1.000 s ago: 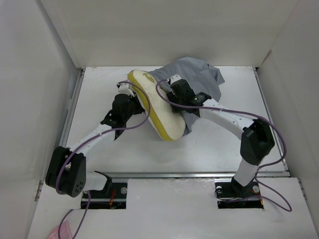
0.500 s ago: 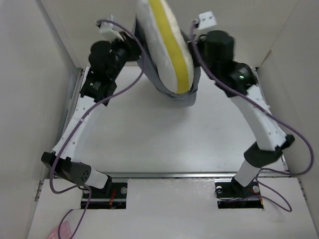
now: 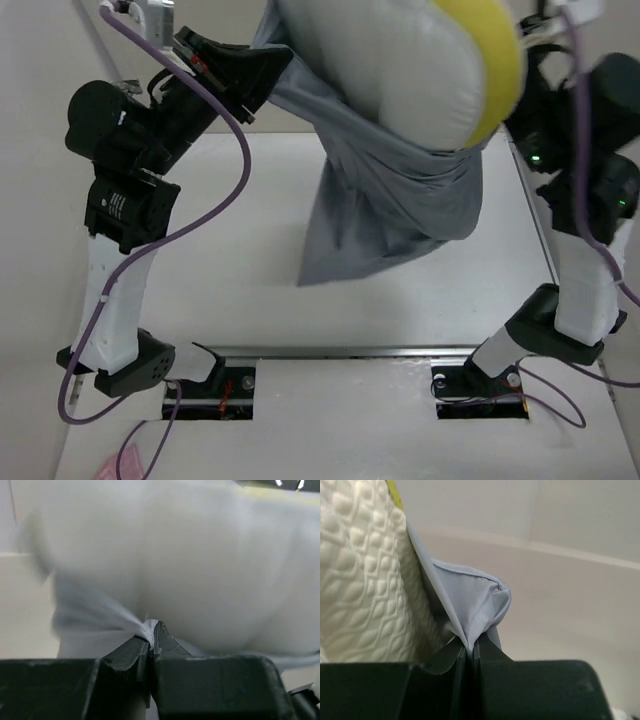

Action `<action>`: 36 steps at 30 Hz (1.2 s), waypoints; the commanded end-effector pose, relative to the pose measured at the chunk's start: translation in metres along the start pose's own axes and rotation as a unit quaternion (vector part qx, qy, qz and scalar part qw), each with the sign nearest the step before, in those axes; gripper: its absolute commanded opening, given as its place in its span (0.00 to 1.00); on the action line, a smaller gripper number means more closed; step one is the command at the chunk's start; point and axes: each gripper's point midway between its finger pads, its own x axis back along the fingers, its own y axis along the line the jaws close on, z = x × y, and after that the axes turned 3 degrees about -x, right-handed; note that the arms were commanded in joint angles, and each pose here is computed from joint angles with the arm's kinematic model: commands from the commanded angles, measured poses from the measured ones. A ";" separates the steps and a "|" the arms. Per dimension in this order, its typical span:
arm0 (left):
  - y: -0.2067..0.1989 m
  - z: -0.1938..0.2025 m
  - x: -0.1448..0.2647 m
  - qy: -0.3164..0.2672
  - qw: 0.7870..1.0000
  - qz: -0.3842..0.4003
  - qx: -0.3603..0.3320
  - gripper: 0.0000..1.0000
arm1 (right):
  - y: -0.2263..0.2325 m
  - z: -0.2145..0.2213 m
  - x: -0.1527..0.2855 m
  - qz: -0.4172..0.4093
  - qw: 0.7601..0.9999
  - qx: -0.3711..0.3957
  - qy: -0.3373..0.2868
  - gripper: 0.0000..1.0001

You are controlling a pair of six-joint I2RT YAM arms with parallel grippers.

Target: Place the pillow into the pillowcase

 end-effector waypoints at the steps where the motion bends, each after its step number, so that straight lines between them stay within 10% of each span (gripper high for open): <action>1: -0.002 -0.018 0.011 -0.029 0.999 -0.008 -0.041 0.00 | 0.017 0.073 0.014 -0.066 0.988 0.062 0.123 0.12; 5: 0.063 -0.031 -0.007 -0.057 0.989 -0.128 -0.039 0.00 | 0.072 0.027 0.096 -0.274 0.962 0.022 -0.005 0.16; 10: 0.073 0.002 -0.029 0.012 0.997 -0.073 0.010 0.00 | -0.027 -0.023 0.056 0.031 0.998 -0.026 -0.047 0.00; 12: 0.006 0.003 -0.012 0.030 0.999 0.037 0.002 0.00 | -0.032 0.032 -0.003 0.116 0.992 0.041 0.041 0.00; 13: 0.002 0.033 -0.014 0.047 0.997 0.063 0.010 0.00 | -0.042 -0.019 0.016 0.114 0.993 0.014 -0.014 0.00; 17: -0.001 0.000 0.012 -0.032 0.999 -0.002 -0.030 0.00 | 0.059 0.067 0.009 -0.138 0.984 0.052 0.104 0.00; 21: 0.037 -0.034 -0.012 -0.056 0.994 -0.093 -0.025 0.00 | 0.055 0.002 0.054 -0.176 0.983 0.026 -0.035 0.00; 23: 0.046 -0.005 -0.037 -0.008 0.998 -0.064 -0.019 0.00 | 0.039 0.016 0.035 -0.114 0.993 0.033 0.002 0.00; 27: -0.003 -0.080 0.001 -0.116 0.992 -0.020 -0.049 0.00 | -0.009 0.079 -0.011 0.076 0.986 0.086 0.121 0.00; 30: 0.029 -0.076 0.022 -0.152 0.981 -0.107 -0.057 0.00 | 0.038 0.122 0.002 -0.054 0.976 0.087 0.194 0.00; 34: 0.097 -0.032 -0.005 -0.074 0.974 -0.212 -0.039 0.00 | 0.079 0.071 0.058 -0.214 0.973 0.037 0.080 0.00; 36: 0.081 -0.013 -0.022 -0.028 0.988 -0.150 -0.026 0.00 | 0.022 -0.022 0.055 -0.073 0.993 -0.013 -0.092 0.00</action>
